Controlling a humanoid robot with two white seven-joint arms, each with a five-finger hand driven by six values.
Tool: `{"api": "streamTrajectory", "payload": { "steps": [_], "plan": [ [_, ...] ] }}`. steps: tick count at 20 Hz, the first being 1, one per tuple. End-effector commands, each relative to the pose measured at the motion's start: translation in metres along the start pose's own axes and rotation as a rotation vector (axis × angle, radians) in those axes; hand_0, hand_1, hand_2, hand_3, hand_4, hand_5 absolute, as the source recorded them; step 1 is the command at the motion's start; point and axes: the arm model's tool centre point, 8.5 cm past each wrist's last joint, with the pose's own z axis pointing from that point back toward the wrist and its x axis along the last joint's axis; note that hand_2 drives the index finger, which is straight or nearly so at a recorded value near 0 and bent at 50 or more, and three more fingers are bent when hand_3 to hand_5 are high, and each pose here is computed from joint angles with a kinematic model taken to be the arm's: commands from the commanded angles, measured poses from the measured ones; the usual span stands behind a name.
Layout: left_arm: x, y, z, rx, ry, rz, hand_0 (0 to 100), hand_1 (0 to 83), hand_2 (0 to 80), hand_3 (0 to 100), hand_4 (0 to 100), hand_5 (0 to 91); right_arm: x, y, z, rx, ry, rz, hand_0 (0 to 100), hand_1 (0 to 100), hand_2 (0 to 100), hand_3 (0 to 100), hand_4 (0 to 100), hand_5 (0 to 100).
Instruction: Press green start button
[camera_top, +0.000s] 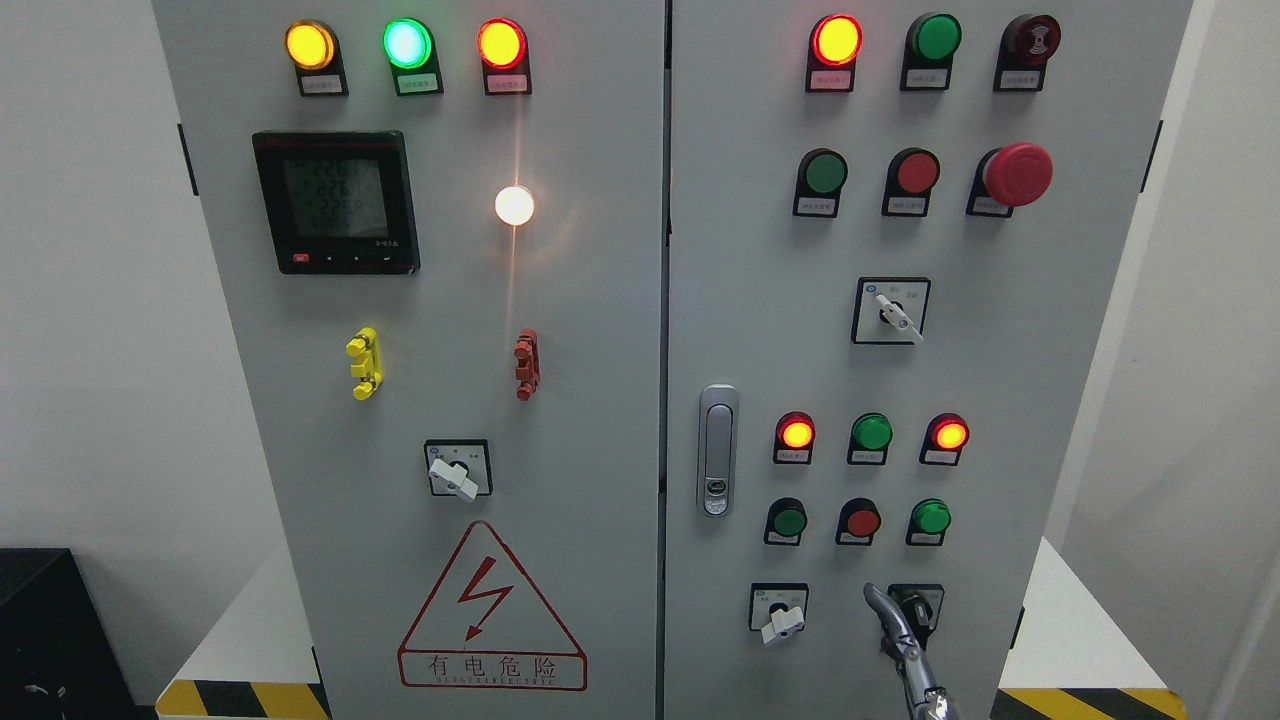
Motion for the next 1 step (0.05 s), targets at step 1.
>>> {"api": "streamTrajectory", "payload": {
  "steps": [1],
  "plan": [
    [0.0243, -0.0021, -0.0008, -0.005, -0.05, 0.0, 12, 55.6, 0.0, 0, 0, 0.0, 0.0059, -0.001, -0.0022, -0.006, -0.018, -0.028, 0, 1, 0, 0, 0, 0]
  ]
}}
